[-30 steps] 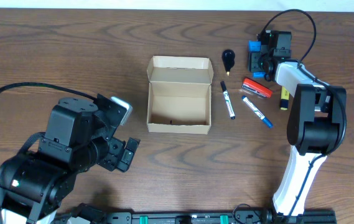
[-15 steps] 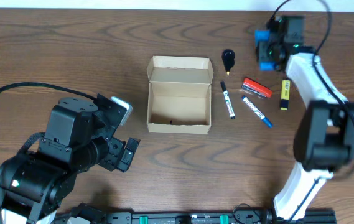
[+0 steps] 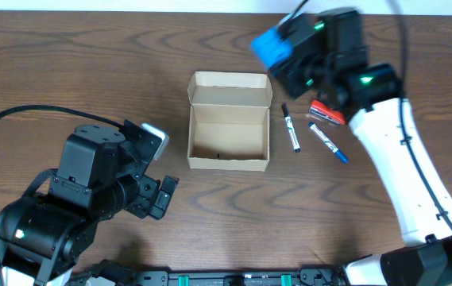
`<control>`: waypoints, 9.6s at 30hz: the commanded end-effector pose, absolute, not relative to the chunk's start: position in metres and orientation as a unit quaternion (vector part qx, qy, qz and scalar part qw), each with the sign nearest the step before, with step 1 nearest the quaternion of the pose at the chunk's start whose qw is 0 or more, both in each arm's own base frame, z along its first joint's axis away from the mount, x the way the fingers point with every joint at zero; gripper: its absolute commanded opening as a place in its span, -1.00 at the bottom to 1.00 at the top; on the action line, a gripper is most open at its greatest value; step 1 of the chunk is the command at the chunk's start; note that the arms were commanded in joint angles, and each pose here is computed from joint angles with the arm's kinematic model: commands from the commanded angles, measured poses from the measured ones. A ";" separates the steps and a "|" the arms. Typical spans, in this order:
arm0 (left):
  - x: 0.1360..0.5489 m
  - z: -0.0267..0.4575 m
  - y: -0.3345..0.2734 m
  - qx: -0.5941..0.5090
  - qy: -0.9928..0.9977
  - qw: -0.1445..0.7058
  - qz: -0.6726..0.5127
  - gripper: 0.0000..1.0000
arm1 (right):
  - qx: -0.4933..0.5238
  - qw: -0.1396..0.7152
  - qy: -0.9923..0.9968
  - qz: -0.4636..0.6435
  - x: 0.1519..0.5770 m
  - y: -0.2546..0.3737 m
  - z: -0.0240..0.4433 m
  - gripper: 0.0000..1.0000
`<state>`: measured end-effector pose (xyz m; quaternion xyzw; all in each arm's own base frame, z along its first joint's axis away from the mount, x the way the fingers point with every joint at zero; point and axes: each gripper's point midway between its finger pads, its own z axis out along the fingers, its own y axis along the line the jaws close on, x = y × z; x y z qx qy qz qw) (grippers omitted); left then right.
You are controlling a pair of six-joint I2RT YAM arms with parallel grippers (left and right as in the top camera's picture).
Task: Pack container
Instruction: 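Carry the blue duster into the box and release it, then move the right gripper to the red stapler and grasp it, then lower the red stapler into the box beside the duster, release, then reach the right gripper to the black tape dispenser and grasp it, then place the black tape dispenser into the box and release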
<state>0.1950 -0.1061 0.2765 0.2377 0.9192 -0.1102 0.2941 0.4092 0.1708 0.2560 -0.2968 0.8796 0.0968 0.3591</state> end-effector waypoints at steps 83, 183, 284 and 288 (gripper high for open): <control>0.195 0.279 -0.105 0.234 0.919 0.299 -0.109 0.90 | -0.264 0.124 0.956 -0.016 0.422 0.023 0.080 0.47; 0.195 0.279 -0.105 0.234 0.919 0.299 -0.109 0.91 | -0.645 0.169 0.726 0.170 0.364 0.307 0.070 -0.56; 0.195 0.279 -0.105 0.234 0.919 0.299 -0.109 0.91 | -0.064 0.396 0.914 0.056 0.540 0.096 0.193 -0.28; 0.195 0.279 -0.105 0.234 0.919 0.299 -0.109 0.90 | -0.152 0.428 0.889 0.059 0.511 0.125 0.248 -0.31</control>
